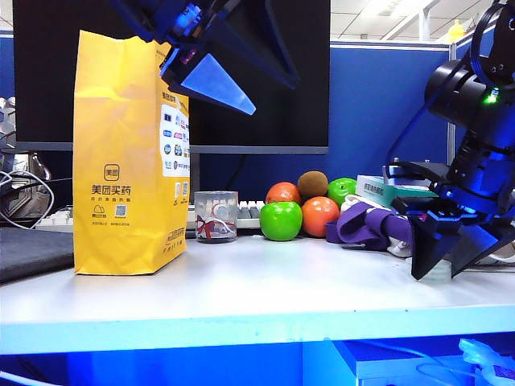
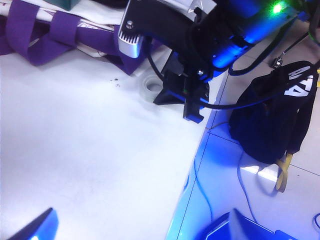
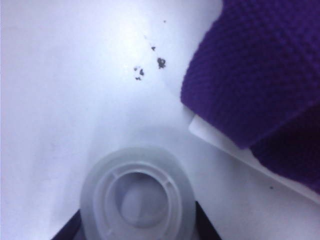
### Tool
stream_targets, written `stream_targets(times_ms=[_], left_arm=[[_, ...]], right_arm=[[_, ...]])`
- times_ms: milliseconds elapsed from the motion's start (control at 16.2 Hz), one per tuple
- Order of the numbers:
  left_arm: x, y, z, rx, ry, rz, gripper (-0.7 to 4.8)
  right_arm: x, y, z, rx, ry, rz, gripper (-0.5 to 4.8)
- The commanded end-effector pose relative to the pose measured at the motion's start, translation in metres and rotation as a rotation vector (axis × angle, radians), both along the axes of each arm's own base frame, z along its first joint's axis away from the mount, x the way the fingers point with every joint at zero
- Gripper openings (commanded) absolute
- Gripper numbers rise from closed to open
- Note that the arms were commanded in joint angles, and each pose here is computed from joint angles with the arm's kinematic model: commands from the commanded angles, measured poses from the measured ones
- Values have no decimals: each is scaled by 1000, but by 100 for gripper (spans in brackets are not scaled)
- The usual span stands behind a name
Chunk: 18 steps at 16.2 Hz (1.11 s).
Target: Pick up the transparent tape and throw it into the yellow paper bag.
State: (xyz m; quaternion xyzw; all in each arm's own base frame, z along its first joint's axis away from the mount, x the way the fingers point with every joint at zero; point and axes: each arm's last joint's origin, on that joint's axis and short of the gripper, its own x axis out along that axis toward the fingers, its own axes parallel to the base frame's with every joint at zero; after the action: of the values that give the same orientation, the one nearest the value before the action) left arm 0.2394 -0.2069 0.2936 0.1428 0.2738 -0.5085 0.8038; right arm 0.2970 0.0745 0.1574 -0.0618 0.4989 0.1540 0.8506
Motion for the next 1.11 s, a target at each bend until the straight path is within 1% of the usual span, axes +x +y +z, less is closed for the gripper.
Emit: stream_targets(times_ms=[62,185,308,369,554,616,677,739,801,924,985,1047,1108], left_arm=[[-1,0,5,-6,-5,-2,479],[0,2,19,28,-23,38,479],[3,4,46,74,-121,103,479],[3,6,66,101,-174,160,479],[-2,18,117,174,-293,328,479],[-5,24,133,216,-340,387,479],[-9,32,148,280,-392,462,479],[-14,39,159,336,-428,517,479],[-16,48,166,368,-438,553,479],[-19,68,173,378,-394,565,479],[-18,86,175,401,-352,596,479],[-17,102,176,403,-310,623,479],[-16,117,176,371,-258,621,479]], right_arm=[[2,3,4,29,70,37,171],[13,6,27,39,36,75,171],[24,11,55,88,-19,112,171],[31,13,76,126,-53,132,172],[40,22,131,254,-129,219,181],[40,26,151,315,-163,271,181],[37,29,176,412,-206,347,182],[35,32,192,489,-226,402,182],[33,35,210,577,-239,446,182],[30,37,237,659,-277,515,184],[25,45,251,674,-306,557,185],[21,52,263,686,-329,583,185],[16,60,273,693,-359,617,184]])
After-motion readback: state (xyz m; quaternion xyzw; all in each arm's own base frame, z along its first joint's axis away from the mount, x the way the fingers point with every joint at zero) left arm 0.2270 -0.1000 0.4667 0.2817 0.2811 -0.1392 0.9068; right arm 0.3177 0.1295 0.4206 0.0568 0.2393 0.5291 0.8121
